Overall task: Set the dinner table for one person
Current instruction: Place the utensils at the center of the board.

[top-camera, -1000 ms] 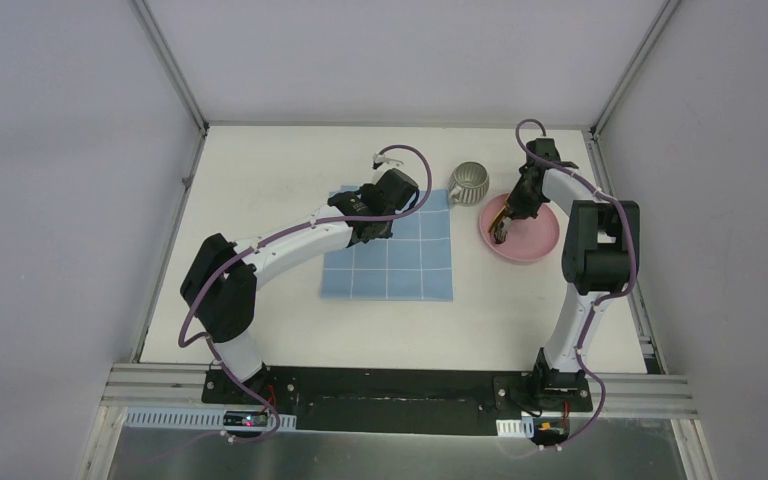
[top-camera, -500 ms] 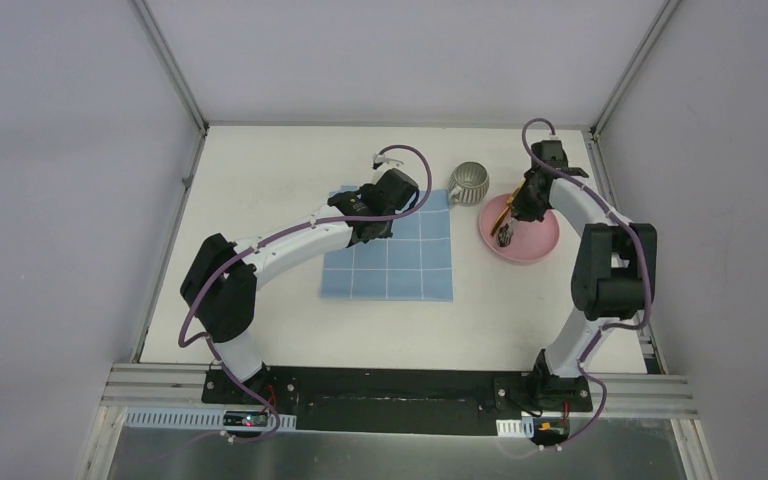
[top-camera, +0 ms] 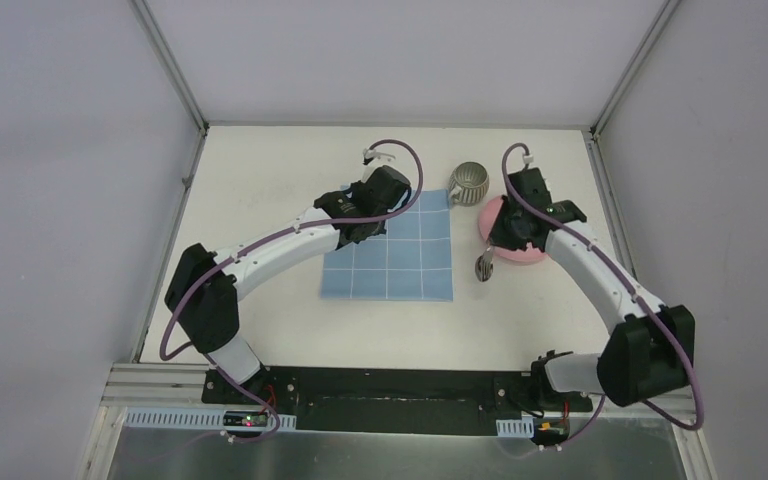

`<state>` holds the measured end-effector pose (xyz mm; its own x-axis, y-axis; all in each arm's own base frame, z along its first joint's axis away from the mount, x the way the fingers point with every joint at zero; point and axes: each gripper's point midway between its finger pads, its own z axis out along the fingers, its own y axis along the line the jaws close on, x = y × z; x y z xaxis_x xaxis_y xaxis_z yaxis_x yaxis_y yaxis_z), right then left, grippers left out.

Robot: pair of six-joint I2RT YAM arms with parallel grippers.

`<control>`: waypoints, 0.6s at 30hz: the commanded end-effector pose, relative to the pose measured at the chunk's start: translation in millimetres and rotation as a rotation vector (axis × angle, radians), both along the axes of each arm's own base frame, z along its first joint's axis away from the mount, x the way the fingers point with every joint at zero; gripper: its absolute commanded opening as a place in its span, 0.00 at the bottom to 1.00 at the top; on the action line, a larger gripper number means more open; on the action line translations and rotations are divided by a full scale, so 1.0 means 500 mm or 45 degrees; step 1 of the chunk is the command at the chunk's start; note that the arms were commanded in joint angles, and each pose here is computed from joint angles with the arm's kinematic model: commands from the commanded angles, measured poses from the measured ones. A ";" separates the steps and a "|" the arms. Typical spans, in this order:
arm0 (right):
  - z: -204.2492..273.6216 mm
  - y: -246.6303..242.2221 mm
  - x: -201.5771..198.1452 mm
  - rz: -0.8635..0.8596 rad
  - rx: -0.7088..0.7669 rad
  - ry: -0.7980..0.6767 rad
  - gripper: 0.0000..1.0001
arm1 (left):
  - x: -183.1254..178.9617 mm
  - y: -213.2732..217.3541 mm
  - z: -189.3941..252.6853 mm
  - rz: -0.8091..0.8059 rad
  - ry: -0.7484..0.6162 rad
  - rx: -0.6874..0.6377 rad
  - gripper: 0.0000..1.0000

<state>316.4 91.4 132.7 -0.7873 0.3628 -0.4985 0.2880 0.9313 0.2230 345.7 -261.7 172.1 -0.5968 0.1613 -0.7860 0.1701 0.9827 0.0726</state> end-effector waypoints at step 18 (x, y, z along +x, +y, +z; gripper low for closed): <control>-0.117 0.051 -0.244 -0.036 0.008 0.223 0.00 | -0.024 0.022 0.043 0.029 -0.057 -0.036 0.14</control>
